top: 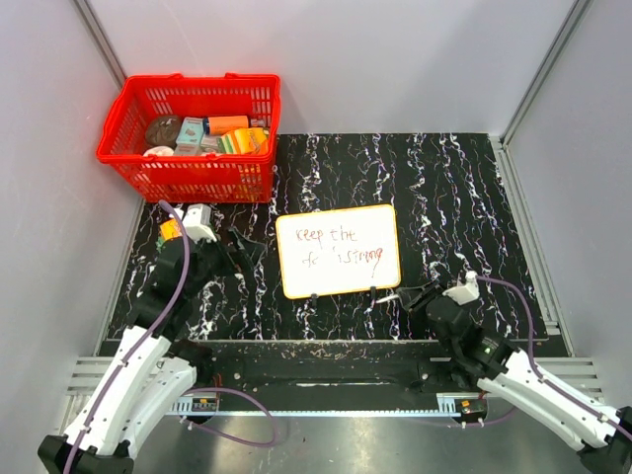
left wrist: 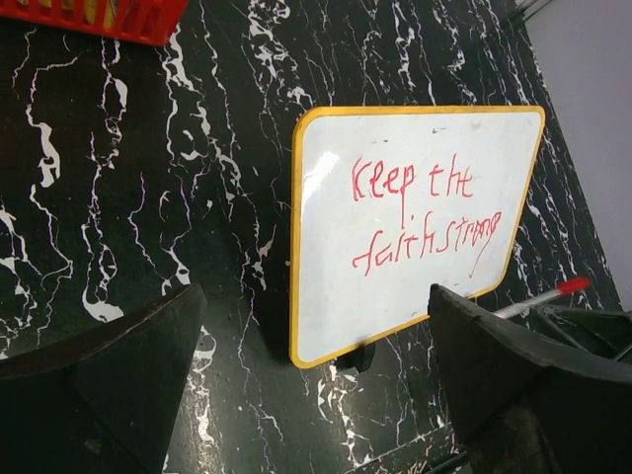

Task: Write a sentence on the whiteboard
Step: Place the whiteboard marker at the center of the board.

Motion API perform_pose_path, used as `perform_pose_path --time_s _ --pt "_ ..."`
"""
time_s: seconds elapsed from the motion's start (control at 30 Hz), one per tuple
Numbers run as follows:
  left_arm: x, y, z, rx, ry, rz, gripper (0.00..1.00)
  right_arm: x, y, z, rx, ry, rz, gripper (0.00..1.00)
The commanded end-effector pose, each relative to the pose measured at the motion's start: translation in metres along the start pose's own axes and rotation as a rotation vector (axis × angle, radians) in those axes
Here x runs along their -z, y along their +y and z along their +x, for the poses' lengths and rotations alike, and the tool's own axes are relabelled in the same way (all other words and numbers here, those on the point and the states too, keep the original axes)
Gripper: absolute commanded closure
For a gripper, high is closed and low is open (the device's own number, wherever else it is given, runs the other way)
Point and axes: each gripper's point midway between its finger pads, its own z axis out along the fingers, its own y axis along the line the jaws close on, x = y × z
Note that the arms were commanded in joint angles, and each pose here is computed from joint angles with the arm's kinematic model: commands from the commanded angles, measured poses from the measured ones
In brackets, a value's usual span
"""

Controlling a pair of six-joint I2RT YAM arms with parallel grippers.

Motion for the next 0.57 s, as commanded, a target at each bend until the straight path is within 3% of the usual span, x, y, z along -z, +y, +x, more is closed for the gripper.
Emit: perform_pose_path --time_s 0.0,0.1,0.13,0.17,0.33,0.53 --pt "0.012 -0.010 -0.031 -0.022 -0.073 -0.009 0.01 -0.001 -0.013 0.005 -0.041 0.017 0.092 0.38" --pt "0.018 -0.012 -0.040 -0.036 -0.103 -0.010 0.01 0.000 -0.007 0.001 -0.018 0.013 0.088 0.17" --pt "0.019 -0.012 -0.042 -0.038 -0.113 -0.013 0.01 0.002 0.002 -0.003 -0.014 0.005 0.070 0.04" --pt "0.020 -0.013 -0.044 -0.041 -0.119 -0.011 0.01 0.003 0.006 -0.007 0.005 -0.001 0.064 0.00" --pt "0.018 -0.014 -0.049 -0.046 -0.126 -0.014 0.01 0.011 0.050 -0.034 0.083 -0.060 -0.010 0.00" --pt "0.013 -0.013 -0.052 -0.068 -0.150 -0.009 0.01 0.012 0.103 -0.068 0.378 -0.140 -0.020 0.00"
